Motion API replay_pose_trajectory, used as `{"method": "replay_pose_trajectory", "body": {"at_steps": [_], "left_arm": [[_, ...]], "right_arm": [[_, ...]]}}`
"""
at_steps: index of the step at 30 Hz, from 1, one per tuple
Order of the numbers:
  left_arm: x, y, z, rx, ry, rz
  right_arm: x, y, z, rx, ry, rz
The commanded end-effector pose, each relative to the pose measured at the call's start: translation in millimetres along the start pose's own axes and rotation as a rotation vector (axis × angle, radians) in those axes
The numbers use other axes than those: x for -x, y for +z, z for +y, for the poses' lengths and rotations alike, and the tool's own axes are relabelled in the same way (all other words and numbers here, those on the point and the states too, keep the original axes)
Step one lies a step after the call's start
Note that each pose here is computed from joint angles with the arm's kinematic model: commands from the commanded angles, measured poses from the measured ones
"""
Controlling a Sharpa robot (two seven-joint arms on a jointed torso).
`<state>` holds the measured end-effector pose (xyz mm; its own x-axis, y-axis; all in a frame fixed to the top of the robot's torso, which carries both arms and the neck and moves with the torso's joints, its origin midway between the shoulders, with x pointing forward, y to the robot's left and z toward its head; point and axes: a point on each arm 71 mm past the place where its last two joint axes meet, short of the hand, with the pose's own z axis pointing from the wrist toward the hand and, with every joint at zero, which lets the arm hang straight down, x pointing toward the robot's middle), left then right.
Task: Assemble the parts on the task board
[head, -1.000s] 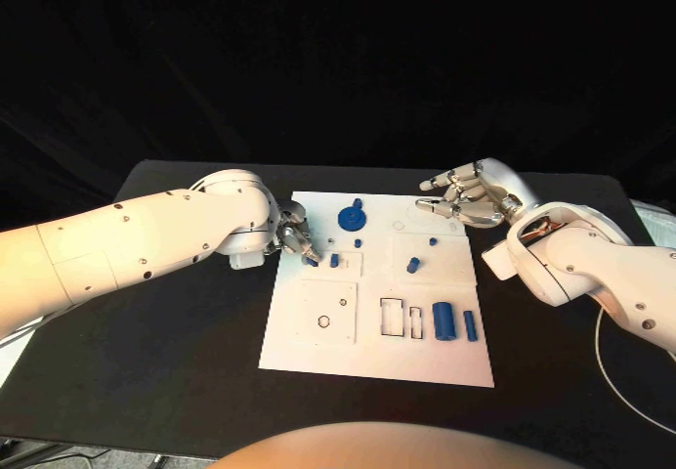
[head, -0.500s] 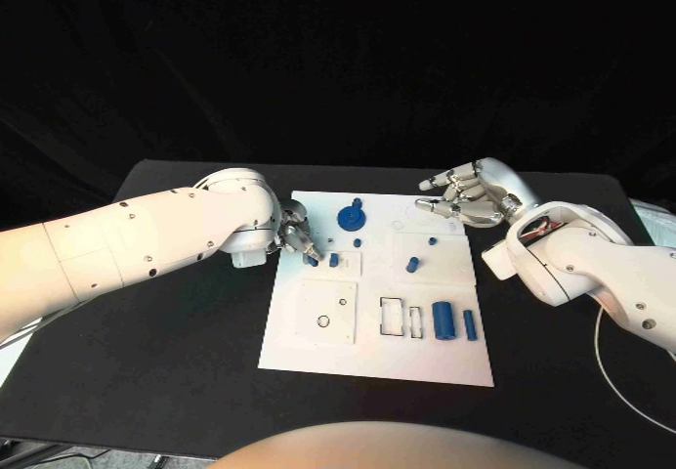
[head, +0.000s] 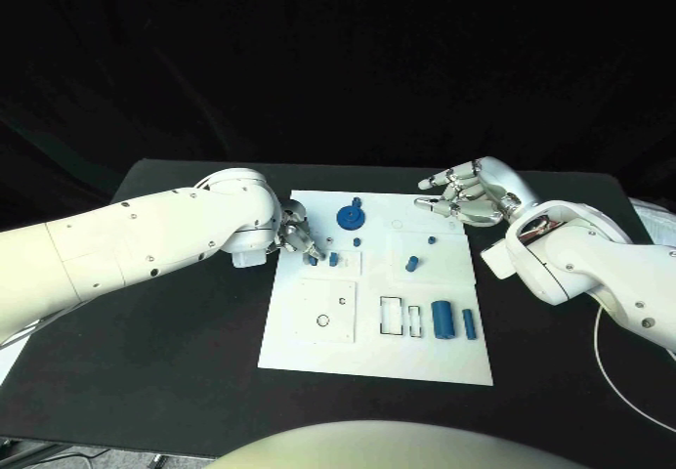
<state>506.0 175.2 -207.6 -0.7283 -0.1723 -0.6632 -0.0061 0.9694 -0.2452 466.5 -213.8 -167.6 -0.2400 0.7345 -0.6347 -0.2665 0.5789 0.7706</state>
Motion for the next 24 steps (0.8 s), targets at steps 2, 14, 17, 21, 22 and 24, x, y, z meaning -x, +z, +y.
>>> {"method": "replay_pose_trajectory", "body": {"at_steps": [2, 14, 17, 21, 22, 24], "left_arm": [[-5.3, 2.0, 0.8, 0.012, 0.023, 0.026], [-3.1, 1.9, 3.3, 0.018, 0.008, 0.003], [-2.1, 1.1, 4.1, 0.017, -0.001, -0.010], [-1.1, -0.9, 5.4, 0.011, -0.019, -0.024], [-0.9, -1.5, 5.9, 0.010, -0.024, -0.027], [0.0, -2.9, 6.7, 0.007, -0.036, -0.037]], "right_arm": [[-1.5, -0.2, 1.0, 0.011, 0.001, 0.014], [-1.4, -0.2, 0.9, 0.011, 0.001, 0.013], [-1.4, -0.1, 0.8, 0.011, 0.001, 0.013], [-1.5, 0.1, 0.7, 0.011, 0.001, 0.014], [-1.6, 0.1, 0.7, 0.011, 0.001, 0.014], [-1.7, 0.2, 0.6, 0.011, 0.001, 0.014]]}}
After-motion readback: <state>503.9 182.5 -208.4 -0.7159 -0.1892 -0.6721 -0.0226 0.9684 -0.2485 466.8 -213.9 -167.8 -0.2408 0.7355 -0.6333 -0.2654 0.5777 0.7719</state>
